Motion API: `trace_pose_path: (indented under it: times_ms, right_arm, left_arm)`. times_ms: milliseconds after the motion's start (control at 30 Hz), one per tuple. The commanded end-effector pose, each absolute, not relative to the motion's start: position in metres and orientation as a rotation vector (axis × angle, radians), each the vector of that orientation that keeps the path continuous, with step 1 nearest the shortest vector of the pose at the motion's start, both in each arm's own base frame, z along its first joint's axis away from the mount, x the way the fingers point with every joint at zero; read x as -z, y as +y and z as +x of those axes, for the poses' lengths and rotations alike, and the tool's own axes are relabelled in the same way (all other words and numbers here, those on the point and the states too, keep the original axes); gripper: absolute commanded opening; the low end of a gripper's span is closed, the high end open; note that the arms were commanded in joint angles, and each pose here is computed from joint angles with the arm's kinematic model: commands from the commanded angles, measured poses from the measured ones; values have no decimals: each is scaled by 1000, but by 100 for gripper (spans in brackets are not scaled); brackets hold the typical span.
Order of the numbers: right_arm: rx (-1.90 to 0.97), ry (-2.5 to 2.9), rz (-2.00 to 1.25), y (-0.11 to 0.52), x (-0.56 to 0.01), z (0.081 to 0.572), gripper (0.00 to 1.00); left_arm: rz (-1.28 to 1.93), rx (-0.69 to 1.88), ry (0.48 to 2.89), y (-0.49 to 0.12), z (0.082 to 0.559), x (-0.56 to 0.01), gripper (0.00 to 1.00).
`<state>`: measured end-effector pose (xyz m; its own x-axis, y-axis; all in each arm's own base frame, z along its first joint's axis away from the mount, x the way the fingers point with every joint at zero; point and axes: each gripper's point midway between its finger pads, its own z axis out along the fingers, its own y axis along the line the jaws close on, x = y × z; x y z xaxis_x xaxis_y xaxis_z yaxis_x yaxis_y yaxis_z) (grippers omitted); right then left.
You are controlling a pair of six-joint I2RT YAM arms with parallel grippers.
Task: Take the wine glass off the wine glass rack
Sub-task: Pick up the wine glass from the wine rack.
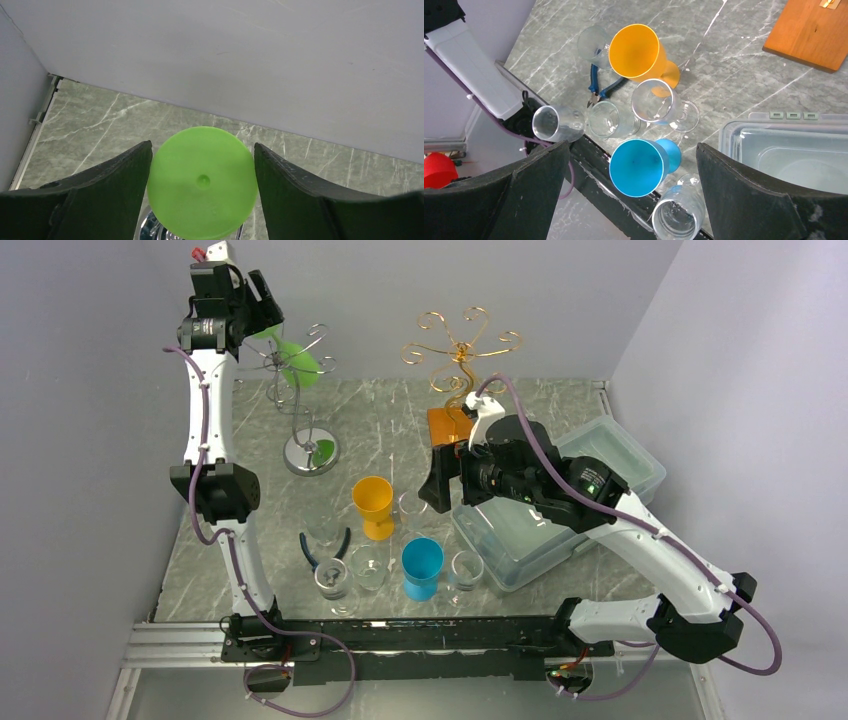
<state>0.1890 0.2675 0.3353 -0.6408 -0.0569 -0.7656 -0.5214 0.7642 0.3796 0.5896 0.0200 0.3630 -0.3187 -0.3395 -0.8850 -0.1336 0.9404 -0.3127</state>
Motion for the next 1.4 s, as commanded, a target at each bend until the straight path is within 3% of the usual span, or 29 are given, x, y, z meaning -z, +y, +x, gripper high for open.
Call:
trace_pose_path:
  times_ms: [0,100,333,767,1067,1367]
  right_arm:
    - [-811,2117,-411,270,-349,190,100]
    - [-814,2116,-413,270,-350,190,100]
    - [-819,2117,-414,271,-350,189,100]
    - [-822,2121,-417,271,-349,189,100]
    - [-831,2124,-423,272,-349,188,100]
    - [-835,2119,-421,272,-351,187,100]
  left_arm:
    - [-412,218,2093,15,576,-305,77]
    - [-409,188,2093,19,575,-306,77]
    - [-407,146,2130,24,573,-295,89]
    - [-411,86,2135,30,572,-293,94]
    - [-406,96,2168,27,572,-282,89]
    - [-393,120,2158,23,572,-286,76]
